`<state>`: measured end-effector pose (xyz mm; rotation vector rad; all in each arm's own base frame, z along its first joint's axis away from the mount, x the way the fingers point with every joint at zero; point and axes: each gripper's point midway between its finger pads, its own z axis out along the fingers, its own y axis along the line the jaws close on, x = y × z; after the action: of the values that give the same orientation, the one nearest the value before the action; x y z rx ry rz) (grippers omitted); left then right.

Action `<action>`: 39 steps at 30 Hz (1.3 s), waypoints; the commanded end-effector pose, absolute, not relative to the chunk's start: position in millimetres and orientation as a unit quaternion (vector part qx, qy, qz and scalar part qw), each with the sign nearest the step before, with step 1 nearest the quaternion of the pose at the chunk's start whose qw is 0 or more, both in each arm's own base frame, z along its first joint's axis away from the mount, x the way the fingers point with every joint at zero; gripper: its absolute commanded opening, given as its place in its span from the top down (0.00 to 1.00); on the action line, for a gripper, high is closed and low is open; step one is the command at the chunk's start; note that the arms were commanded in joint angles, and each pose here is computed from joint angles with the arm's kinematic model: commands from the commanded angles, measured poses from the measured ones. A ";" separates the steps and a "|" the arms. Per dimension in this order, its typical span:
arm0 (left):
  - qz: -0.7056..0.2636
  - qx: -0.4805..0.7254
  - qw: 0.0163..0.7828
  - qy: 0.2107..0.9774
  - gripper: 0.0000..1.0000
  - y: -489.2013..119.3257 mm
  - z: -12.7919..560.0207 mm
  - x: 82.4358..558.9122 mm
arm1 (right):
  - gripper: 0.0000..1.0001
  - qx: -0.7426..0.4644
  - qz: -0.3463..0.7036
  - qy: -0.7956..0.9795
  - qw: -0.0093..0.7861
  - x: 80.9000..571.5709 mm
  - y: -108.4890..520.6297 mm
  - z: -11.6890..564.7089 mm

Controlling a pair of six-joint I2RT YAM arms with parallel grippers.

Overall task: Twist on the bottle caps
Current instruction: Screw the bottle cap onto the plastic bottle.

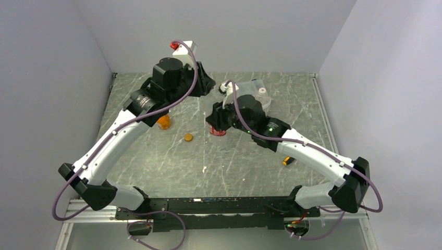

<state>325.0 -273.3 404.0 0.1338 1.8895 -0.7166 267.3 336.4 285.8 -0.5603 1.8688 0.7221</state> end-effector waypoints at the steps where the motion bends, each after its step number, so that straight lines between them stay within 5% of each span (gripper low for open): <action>1: -0.376 0.131 0.530 0.749 0.92 -279.8 435.0 281.4 | 0.84 -0.314 0.451 0.651 0.524 225.4 345.9 364.3; 7: -0.462 0.229 0.515 0.684 1.00 -282.1 461.6 222.1 | 0.84 -0.390 0.567 0.537 0.488 165.4 336.2 403.3; 15: -0.523 0.297 0.518 0.609 0.99 -272.5 493.8 169.1 | 0.83 -0.446 0.626 0.467 0.437 122.4 328.2 427.8; 17: -0.507 0.281 0.531 0.618 0.86 -265.9 496.9 173.9 | 0.82 -0.441 0.614 0.481 0.444 127.8 328.1 425.9; 18: -0.499 0.271 0.540 0.621 0.67 -262.0 499.6 176.3 | 0.82 -0.428 0.601 0.498 0.455 136.6 328.7 423.7; 21: -0.464 0.225 0.577 0.634 0.32 -246.8 507.1 192.6 | 0.81 -0.398 0.561 0.546 0.478 159.7 328.8 412.8; 23: -0.442 0.195 0.596 0.641 0.25 -237.4 511.5 202.5 | 0.81 -0.372 0.529 0.582 0.493 177.2 328.3 403.1; 39: -0.346 0.096 0.594 0.720 0.39 -237.6 487.7 276.3 | 0.81 -0.244 0.351 0.700 0.572 238.9 342.1 369.3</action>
<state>264.9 -245.7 489.9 0.2962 1.6376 -0.8681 216.2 351.6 338.3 -0.7089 1.6992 0.9353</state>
